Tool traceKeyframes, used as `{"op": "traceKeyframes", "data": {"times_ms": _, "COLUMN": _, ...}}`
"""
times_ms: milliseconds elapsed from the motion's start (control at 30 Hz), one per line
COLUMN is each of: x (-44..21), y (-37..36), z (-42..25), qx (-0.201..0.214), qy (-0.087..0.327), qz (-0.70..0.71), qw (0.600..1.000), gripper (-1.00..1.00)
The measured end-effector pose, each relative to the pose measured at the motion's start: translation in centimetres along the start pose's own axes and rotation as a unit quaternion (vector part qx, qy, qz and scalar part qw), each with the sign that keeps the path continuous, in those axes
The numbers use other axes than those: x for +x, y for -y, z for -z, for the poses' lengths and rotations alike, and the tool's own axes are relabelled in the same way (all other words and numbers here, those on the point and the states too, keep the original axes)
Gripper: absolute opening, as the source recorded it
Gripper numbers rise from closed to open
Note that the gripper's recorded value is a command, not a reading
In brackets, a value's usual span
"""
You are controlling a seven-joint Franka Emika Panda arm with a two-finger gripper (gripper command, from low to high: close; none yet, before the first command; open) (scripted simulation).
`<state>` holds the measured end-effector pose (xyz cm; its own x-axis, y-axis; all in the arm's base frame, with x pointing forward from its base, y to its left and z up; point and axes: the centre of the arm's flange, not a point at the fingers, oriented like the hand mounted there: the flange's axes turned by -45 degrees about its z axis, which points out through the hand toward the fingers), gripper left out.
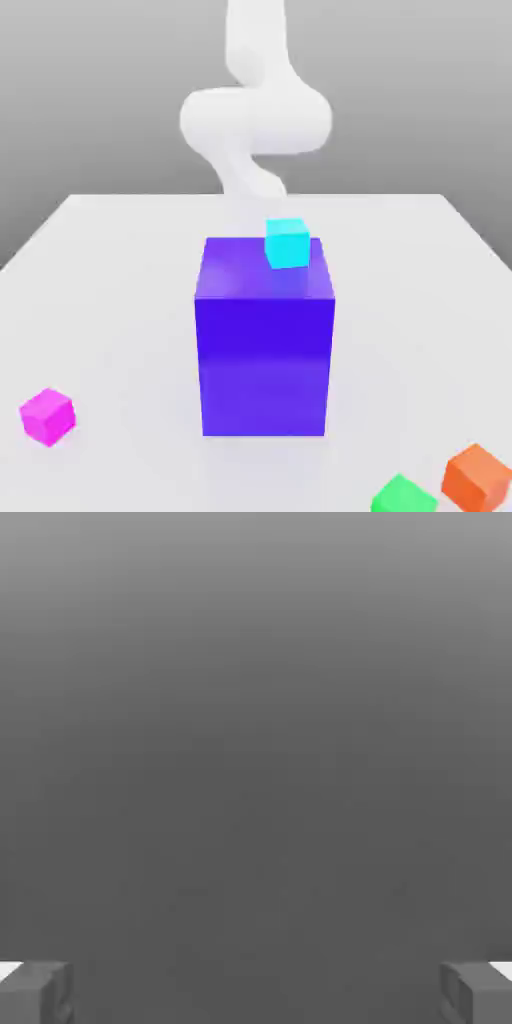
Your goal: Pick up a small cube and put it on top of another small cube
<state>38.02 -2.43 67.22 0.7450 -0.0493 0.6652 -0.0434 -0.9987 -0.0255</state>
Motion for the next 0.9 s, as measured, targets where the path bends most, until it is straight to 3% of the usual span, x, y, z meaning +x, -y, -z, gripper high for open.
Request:
{"op": "traceKeyframes", "data": {"times_ms": 400, "x": -8.2, "y": -13.5, "z": -21.8, "qx": -0.038, "qy": 0.165, "qz": -0.098, "qw": 0.981, "gripper": 0.0}}
{"op": "traceKeyframes", "data": {"times_ms": 833, "x": -29.9, "y": -26.3, "z": -34.8, "qx": -0.092, "qy": 0.331, "qz": -0.211, "qw": 0.915, "gripper": 0.0}}
{"op": "traceKeyframes", "data": {"times_ms": 900, "x": -32.2, "y": -26.9, "z": -36.3, "qx": -0.096, "qy": 0.34, "qz": -0.215, "qw": 0.911, "gripper": 0.0}}
